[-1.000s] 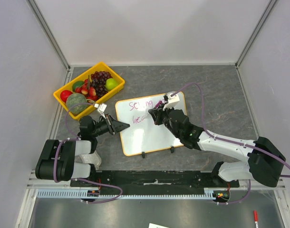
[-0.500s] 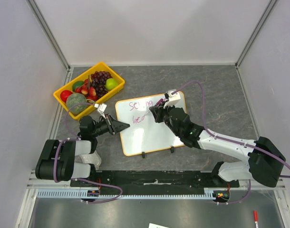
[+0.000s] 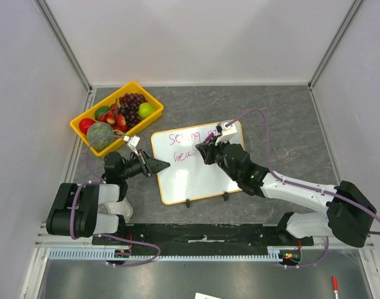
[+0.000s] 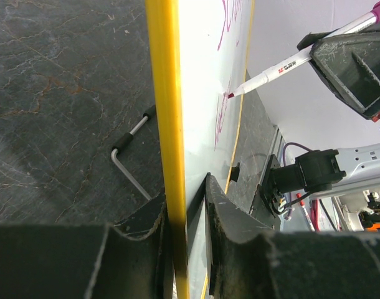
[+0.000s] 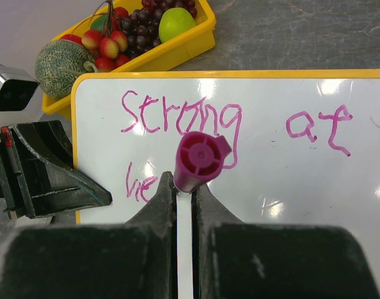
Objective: Write a sentence on the whiteboard
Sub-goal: Pick up the sentence from the whiteboard.
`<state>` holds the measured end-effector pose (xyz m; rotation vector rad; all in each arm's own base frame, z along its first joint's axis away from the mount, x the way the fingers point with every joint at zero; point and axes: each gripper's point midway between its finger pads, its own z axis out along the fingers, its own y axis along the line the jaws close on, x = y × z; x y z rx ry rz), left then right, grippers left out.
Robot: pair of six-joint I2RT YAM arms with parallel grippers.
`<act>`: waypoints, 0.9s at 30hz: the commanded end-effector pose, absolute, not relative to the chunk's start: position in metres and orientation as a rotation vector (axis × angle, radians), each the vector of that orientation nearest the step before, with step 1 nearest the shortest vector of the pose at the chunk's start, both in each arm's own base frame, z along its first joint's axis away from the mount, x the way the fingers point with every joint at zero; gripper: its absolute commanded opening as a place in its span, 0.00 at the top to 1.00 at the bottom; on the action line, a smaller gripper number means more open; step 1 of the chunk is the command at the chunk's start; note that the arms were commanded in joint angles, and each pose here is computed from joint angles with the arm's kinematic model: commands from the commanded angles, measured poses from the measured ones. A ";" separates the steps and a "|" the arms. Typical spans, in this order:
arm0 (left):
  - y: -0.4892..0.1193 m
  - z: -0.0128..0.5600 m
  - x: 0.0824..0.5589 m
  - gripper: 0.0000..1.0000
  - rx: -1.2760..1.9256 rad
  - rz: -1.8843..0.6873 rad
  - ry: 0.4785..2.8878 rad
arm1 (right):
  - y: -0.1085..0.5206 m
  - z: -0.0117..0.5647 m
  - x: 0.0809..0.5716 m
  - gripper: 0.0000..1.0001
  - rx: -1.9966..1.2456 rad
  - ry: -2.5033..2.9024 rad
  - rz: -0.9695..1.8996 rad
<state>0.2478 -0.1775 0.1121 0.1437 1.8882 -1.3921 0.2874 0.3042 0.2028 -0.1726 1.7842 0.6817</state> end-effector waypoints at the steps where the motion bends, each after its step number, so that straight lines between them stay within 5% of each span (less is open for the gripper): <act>1: -0.175 0.108 0.256 0.98 0.197 -1.320 1.868 | 0.292 0.185 0.284 1.00 -0.180 1.827 0.635; 27: -0.176 0.108 0.256 0.98 0.198 -1.322 1.870 | 0.293 0.247 0.299 1.00 -0.113 1.681 0.680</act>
